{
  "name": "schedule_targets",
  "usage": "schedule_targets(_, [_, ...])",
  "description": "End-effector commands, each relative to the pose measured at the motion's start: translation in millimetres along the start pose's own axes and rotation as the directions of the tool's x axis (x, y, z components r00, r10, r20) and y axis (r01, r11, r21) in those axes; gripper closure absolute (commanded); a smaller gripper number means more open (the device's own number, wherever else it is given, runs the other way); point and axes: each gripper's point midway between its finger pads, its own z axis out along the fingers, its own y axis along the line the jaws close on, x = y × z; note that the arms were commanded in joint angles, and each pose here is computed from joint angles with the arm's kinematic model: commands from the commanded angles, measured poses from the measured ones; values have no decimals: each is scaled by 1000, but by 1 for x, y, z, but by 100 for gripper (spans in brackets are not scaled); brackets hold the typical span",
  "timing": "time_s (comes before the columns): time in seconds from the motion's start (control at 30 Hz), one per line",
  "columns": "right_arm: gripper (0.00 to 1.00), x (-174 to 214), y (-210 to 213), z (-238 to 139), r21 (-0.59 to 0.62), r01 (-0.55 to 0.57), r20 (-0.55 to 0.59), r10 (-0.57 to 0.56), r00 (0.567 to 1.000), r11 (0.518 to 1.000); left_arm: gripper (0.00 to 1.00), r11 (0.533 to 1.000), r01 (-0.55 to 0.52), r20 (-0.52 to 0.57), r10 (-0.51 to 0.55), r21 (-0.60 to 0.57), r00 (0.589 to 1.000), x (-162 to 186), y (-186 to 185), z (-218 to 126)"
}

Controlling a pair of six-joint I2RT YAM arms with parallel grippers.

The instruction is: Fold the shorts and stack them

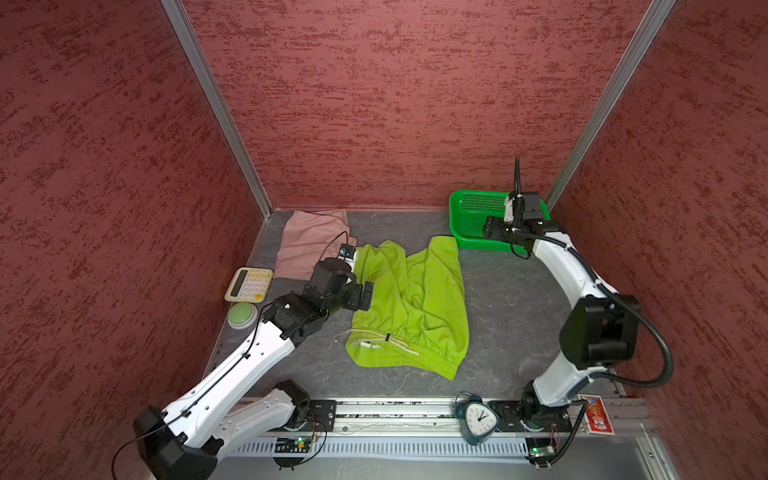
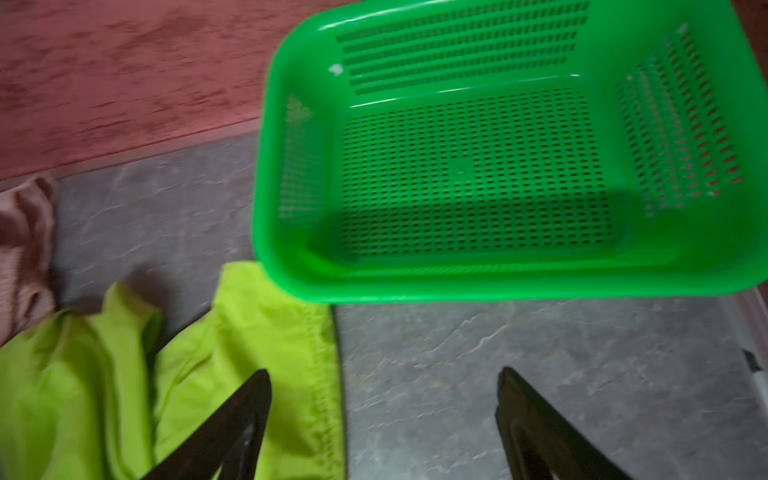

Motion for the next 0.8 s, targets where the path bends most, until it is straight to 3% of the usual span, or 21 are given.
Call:
schedule_targets(0.0, [14, -29, -41, 25, 78, 5, -3, -5, 1000, 997, 1, 997, 8, 18, -9, 74, 1000, -5, -12, 11])
schedule_targets(0.13, [15, -42, -72, 69, 93, -53, -27, 55, 998, 994, 1, 997, 12, -24, -10, 75, 1000, 5, -14, 22])
schedule_targets(0.33, [15, -41, -107, 103, 123, -99, -75, 109, 991, 987, 1, 996, 27, -40, -24, 80, 999, 14, -13, 27])
schedule_targets(0.57, [15, -9, -120, 101, 143, -116, -140, 136, 981, 983, 1, 996, 46, -43, -42, 80, 998, 21, -10, 30])
schedule_targets(0.77, [15, 23, -113, 77, 123, -164, -150, 181, 972, 979, 1, 995, 49, -52, -45, 86, 998, 24, -8, 31])
